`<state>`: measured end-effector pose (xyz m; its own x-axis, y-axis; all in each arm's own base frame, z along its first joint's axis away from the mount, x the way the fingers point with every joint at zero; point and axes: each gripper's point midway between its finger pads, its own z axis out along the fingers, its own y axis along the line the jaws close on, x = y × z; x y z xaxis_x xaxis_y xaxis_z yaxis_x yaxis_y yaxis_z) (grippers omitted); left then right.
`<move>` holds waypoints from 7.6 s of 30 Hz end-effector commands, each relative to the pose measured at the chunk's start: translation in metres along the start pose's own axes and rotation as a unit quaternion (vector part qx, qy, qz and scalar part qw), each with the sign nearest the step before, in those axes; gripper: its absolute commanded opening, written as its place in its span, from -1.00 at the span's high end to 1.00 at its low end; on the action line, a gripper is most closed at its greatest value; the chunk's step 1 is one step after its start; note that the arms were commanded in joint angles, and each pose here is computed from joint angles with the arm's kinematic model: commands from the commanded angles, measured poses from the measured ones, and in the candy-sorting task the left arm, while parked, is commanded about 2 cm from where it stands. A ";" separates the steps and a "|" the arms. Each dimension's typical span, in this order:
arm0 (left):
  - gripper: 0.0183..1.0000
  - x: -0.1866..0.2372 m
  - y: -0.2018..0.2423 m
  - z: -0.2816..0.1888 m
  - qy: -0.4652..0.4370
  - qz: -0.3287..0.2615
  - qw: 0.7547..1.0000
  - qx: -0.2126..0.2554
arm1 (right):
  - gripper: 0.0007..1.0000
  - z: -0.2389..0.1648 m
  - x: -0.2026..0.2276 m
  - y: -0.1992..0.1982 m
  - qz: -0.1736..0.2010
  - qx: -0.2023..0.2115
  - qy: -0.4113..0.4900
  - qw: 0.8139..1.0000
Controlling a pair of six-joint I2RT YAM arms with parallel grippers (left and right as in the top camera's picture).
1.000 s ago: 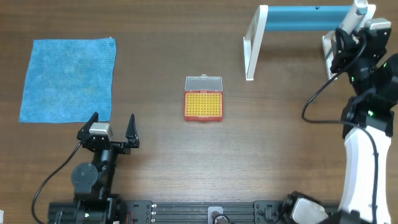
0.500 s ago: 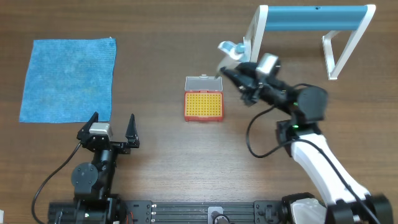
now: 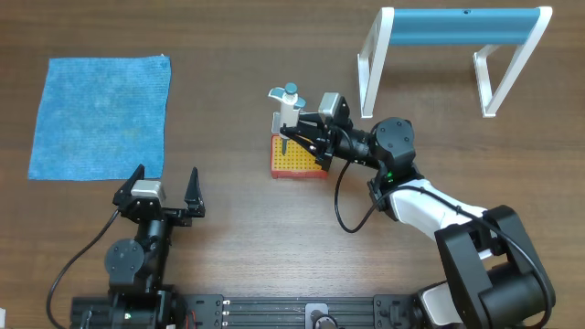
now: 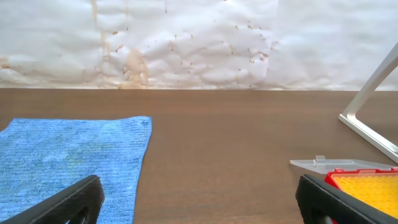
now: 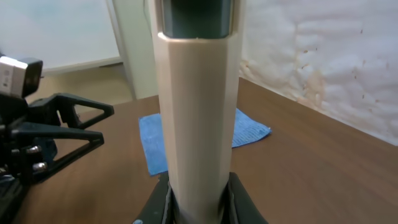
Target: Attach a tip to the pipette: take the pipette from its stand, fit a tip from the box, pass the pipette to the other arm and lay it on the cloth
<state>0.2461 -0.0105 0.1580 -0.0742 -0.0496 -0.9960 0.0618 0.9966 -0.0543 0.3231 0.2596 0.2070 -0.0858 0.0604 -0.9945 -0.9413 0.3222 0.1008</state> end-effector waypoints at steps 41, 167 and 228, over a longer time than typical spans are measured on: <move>-1.00 0.001 -0.002 0.000 0.000 0.007 1.000 0.007 | 0.84 -0.002 0.033 -0.017 -0.045 0.018 0.034 0.998; -0.99 -0.029 0.003 -0.002 -0.060 -0.059 0.996 -0.006 | 0.85 0.004 -0.163 0.013 -0.026 -0.015 0.007 1.000; -0.81 -0.257 -0.190 -0.009 0.064 -0.090 0.732 0.672 | 0.85 0.030 -0.164 0.071 -0.005 -0.157 -0.012 0.987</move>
<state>0.2465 -0.1852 0.4227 -0.3174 -0.0932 -0.9437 0.9472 0.0154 -0.3201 0.2755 0.2996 0.3710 -0.0314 0.0677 -0.9972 -0.9995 -0.0069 0.0310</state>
